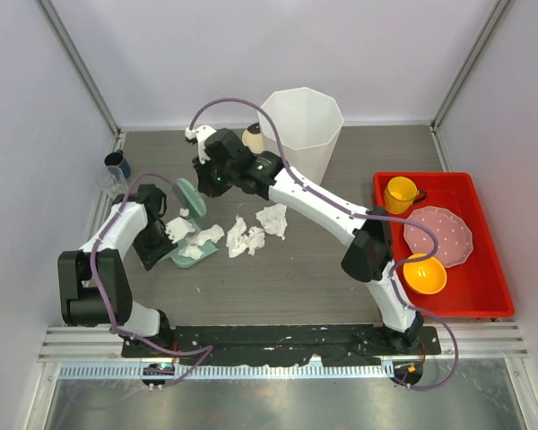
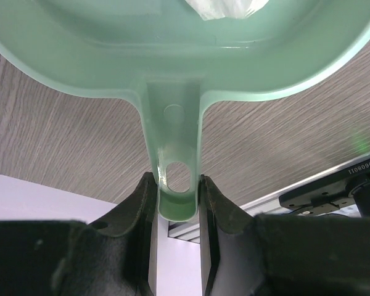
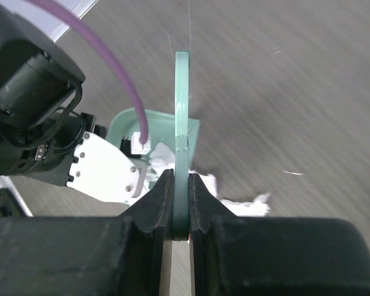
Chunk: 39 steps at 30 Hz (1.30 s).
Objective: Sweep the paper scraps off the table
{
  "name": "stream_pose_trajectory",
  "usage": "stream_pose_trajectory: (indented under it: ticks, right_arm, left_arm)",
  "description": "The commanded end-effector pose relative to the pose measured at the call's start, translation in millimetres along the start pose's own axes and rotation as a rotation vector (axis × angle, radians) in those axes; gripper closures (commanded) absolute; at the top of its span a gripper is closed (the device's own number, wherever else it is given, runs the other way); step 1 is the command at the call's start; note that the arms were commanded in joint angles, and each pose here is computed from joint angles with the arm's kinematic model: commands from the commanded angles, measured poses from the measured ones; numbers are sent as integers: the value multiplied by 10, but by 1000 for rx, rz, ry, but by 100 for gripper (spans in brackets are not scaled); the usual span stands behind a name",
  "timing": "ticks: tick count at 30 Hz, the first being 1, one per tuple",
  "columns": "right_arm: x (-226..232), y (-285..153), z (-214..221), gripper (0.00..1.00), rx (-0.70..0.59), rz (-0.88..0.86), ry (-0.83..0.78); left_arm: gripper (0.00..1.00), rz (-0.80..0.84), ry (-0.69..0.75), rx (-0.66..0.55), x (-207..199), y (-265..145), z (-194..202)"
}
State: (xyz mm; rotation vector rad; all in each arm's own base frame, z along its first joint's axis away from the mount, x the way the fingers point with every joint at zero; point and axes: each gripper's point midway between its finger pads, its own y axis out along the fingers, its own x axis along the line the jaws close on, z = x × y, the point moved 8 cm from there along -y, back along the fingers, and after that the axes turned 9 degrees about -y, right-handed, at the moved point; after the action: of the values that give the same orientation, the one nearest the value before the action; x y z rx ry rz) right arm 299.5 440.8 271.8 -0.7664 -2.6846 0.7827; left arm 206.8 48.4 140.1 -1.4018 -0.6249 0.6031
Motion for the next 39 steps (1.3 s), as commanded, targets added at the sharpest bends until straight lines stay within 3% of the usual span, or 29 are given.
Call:
stream_pose_trajectory:
  ticks: [1,6,11,16,23,28,34,39]
  right_arm:
    - [-150,-796,-512,99,-176,227,-53]
    - [-211,-774,-145,99,-21,280,-77]
    - [-49,-488,174,99,104,167,-72]
    - [85,-209,326,99,136,41,-26]
    - [337,-231,61,99,33,-148,-17]
    - [306,-461,-178,99,-70,-94,-35]
    - [161,-756,-249,99,-77,46,-95]
    - [19,-1458,-569,99,-227,239,-128]
  left_arm:
    - [100,-35,1,-43,6,-31,-17]
    - [100,-34,-14,-40,12,0,-34]
    - [100,-50,-4,-21,19,11,-32]
    - [100,-57,-8,-30,21,-18,-44]
    - [100,-57,-29,-62,23,17,-90]
    - [100,-37,-63,-146,-7,-2,-164]
    - [100,-45,-125,-276,7,-119,-276]
    - [100,-56,-176,-341,48,-272,-309]
